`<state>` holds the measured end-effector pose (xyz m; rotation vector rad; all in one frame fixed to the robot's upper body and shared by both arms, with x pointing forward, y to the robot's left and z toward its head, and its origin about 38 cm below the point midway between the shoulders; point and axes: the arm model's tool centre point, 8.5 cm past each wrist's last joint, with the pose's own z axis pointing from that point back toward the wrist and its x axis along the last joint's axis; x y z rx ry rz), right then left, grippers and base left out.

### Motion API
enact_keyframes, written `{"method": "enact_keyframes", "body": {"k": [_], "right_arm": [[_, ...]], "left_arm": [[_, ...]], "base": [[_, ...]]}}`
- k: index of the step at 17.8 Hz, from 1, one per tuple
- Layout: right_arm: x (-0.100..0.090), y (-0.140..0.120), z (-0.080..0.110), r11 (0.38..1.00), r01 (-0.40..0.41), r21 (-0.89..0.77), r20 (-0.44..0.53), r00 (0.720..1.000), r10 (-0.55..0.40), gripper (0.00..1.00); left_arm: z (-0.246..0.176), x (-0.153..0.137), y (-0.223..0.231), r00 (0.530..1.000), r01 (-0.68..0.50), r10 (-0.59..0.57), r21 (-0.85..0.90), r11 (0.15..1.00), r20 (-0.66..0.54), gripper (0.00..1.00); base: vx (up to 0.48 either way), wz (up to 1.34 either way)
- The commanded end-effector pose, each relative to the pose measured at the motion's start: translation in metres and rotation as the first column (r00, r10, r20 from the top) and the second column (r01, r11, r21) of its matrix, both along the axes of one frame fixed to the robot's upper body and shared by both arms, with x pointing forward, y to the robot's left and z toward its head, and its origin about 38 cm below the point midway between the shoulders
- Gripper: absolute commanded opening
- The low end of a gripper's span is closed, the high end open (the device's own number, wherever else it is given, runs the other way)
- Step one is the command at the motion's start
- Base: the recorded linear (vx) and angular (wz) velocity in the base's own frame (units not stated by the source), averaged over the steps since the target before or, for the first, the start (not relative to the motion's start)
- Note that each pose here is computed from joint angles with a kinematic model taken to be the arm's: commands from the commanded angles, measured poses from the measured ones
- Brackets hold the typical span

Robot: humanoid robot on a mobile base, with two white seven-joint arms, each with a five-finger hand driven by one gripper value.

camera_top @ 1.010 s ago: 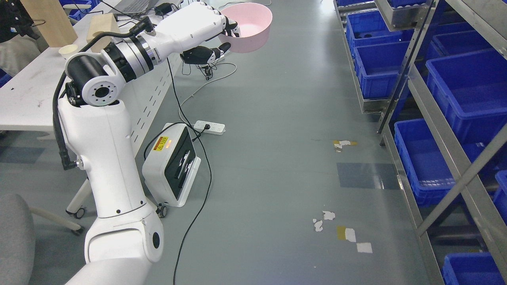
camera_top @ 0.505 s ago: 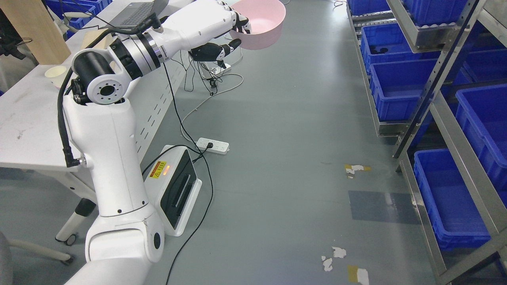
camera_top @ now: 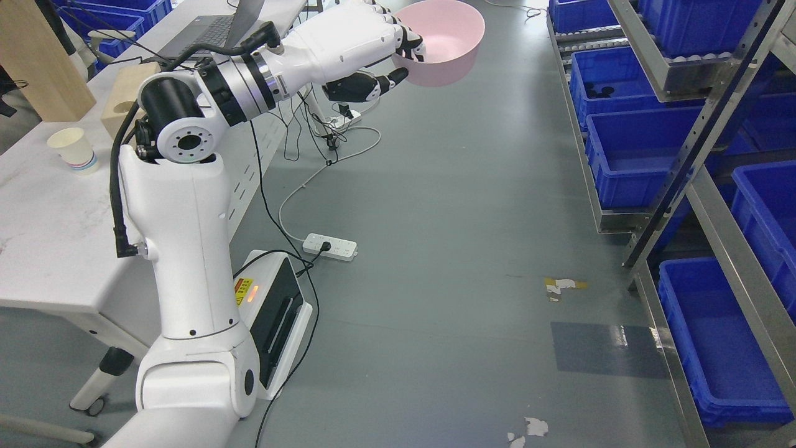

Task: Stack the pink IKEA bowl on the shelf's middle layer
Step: 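Hold the pink bowl raised in the left hand while driving, then move the held bowl over the pink bowl on the tray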

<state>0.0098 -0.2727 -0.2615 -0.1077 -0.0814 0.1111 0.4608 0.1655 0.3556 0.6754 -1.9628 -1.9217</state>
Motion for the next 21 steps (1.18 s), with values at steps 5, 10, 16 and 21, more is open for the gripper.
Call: {"method": "enact_keyframes", "body": {"k": [5, 10, 16, 21], "right_arm": [[-0.010, -0.011, 0.001, 1.000, 0.000, -0.018, -0.008, 1.000, 0.000, 1.00], [-0.010, -0.011, 0.001, 1.000, 0.001, -0.018, -0.007, 1.000, -0.002, 1.00], [-0.010, -0.011, 0.001, 1.000, 0.000, -0.018, -0.008, 1.000, 0.000, 1.00], [-0.010, -0.011, 0.001, 1.000, 0.000, -0.018, -0.008, 1.000, 0.000, 1.00]], "left_arm": [[-0.016, -0.008, -0.034, 0.995, 0.098, -0.097, 0.065, 0.993, -0.020, 0.01], [-0.032, -0.014, -0.044, 0.991, 0.128, -0.124, 0.086, 0.988, -0.048, 0.01], [0.010, -0.008, -0.022, 0.997, 0.069, -0.071, 0.045, 0.997, 0.039, 0.01], [0.047, 0.005, 0.008, 0.993, -0.046, 0.041, 0.044, 0.998, 0.108, 0.01]], "base": [[0.020, -0.50], [0.006, -1.44], [0.024, -1.47], [0.061, -1.12]]}}
